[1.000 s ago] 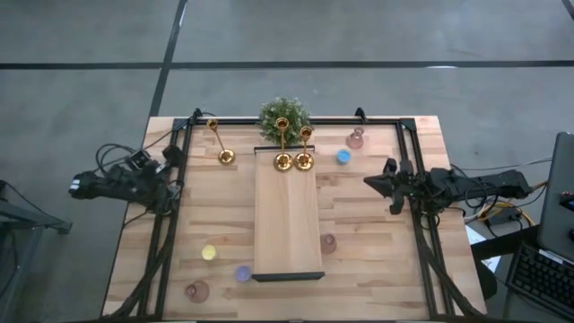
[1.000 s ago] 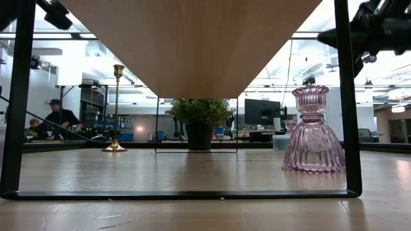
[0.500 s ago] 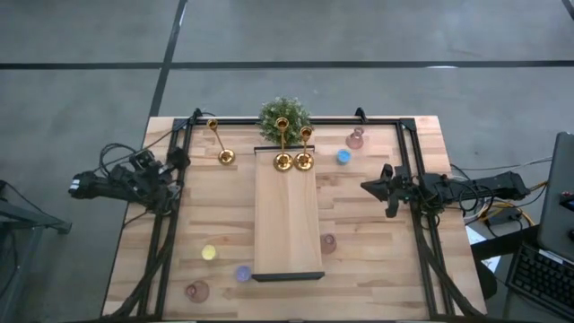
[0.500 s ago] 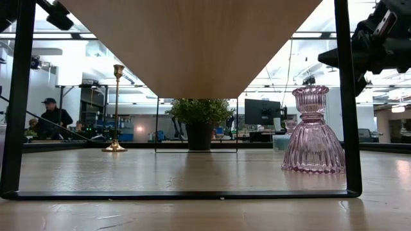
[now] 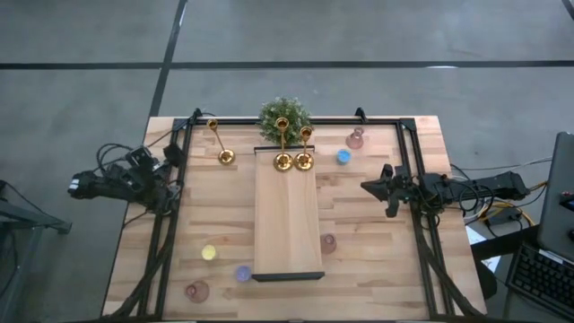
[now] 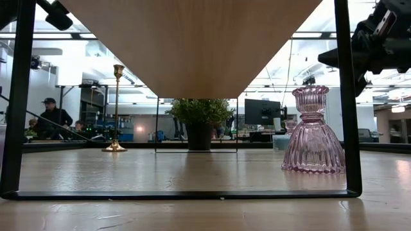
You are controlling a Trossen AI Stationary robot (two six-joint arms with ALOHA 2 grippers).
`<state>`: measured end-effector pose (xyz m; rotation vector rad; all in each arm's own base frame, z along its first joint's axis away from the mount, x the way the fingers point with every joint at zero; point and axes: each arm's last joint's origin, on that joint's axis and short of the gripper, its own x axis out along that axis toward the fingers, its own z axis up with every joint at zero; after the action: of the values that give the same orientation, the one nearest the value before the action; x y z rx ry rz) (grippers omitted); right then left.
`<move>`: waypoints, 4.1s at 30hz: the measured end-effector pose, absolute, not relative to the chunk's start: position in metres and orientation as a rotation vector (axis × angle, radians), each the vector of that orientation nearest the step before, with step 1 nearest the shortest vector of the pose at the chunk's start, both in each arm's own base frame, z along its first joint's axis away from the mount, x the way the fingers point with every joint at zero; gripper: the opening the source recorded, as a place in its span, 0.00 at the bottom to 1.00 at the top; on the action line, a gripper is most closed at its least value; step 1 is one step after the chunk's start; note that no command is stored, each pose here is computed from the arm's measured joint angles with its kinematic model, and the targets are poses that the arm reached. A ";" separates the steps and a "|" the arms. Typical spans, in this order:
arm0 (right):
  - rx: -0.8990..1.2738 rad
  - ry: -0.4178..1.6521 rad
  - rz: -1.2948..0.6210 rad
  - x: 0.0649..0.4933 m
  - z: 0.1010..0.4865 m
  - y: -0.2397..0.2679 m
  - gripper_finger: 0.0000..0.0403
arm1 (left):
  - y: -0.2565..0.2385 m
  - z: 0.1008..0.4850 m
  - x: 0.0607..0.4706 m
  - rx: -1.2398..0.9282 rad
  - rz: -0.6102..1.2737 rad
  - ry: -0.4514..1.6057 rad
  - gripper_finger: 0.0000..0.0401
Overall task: Pick & Place candle stick holders
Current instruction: Put the gold candle holder on the shelf aligned with the gold candle holders
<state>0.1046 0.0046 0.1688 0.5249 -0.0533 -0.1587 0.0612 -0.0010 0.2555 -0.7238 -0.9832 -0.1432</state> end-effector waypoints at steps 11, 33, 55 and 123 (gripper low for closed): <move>0.563 -0.040 -0.165 0.106 0.167 0.005 0.02 | 0.001 0.254 0.064 -0.885 -0.111 -0.985 0.97; 0.565 -0.034 -0.167 0.106 0.167 0.005 0.02 | 0.014 0.241 0.088 -0.274 1.105 -0.042 0.96; 0.568 -0.018 -0.172 0.106 0.165 0.005 0.02 | 0.034 0.182 0.121 -0.225 1.324 0.064 0.96; 0.596 -0.013 -0.173 0.106 0.164 0.005 0.02 | 0.068 0.357 0.143 -0.263 0.607 0.136 0.06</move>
<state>0.1061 0.0047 0.1643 0.5958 -0.0129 -0.1732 0.1433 0.0680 0.3568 -0.2628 0.1357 0.6074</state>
